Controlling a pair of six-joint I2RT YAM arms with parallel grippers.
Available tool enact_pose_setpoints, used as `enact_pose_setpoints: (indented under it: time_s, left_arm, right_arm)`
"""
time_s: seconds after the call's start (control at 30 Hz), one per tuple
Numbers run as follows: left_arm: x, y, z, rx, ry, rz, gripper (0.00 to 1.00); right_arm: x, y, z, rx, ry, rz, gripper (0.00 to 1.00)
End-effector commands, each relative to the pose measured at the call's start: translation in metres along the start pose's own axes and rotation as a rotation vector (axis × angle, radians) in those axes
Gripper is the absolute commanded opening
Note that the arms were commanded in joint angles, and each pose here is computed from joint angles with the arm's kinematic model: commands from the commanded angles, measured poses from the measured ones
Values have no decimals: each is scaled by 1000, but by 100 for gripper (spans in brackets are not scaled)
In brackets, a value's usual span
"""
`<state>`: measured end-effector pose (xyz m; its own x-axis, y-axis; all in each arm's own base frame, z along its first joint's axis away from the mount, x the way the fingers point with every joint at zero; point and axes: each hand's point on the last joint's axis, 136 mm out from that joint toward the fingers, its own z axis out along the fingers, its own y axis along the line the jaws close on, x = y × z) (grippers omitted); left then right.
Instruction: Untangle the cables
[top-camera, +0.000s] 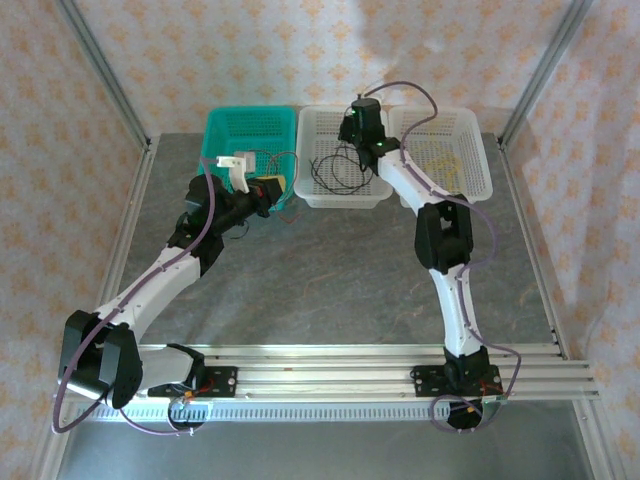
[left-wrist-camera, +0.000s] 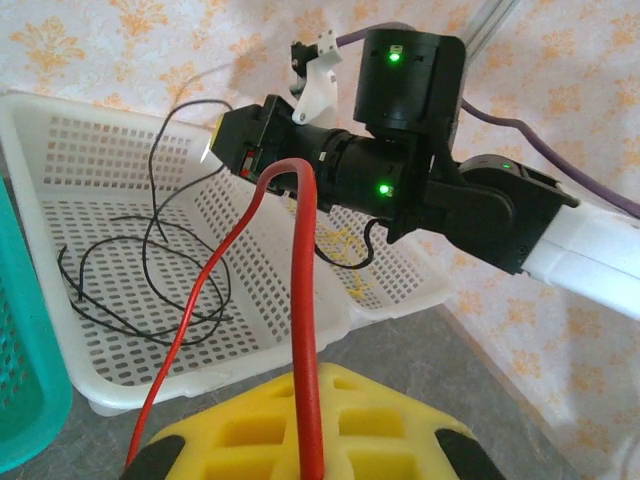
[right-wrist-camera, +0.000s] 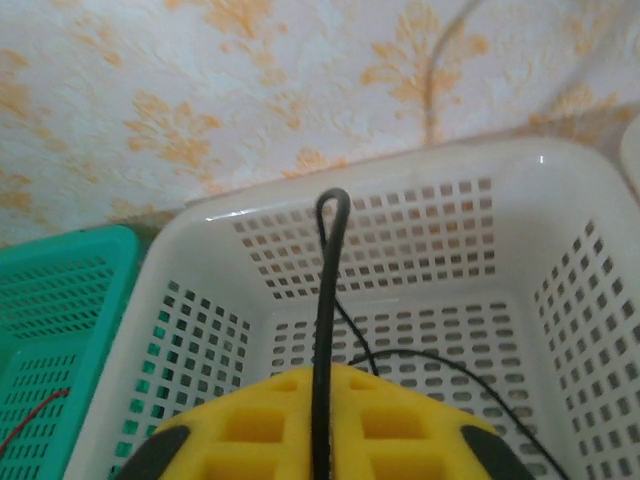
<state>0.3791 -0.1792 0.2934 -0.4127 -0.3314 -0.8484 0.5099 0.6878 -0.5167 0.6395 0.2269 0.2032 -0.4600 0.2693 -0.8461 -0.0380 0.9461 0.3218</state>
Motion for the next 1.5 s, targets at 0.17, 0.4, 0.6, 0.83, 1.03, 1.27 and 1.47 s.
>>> enact_pose_setpoints:
  time_s: [0.17,0.4,0.6,0.83,1.03,1.27,1.47]
  left_arm:
    - [-2,-8,-5,9,-3,-29,0]
    - [-3,-7,-8,-51,39,3,0]
    - [-1,-16,-13,-71,44,10,0]
    - [3,-32,-10,-62,60,36,0]
    - [-30,-35,-10,-99,-7,91,0]
    - [-66,-17,-3,-160,-68,109,0]
    - [-90,-1,6,-202,-84,138,0]
  right_arm:
    - [-9,-5,-7,14,19,11,69]
    - [-38,4,-52,-21,-19,-1,88]
    - [-57,-4,-101,6,-57,72,88]
    - [-40,-32,-170,32,-105,118,88]
    - [-13,-24,-236,-164,-121,60,100]
    - [11,-40,-278,-178,-123,55,100]
    - [36,-60,-290,-154,-155,76,100]
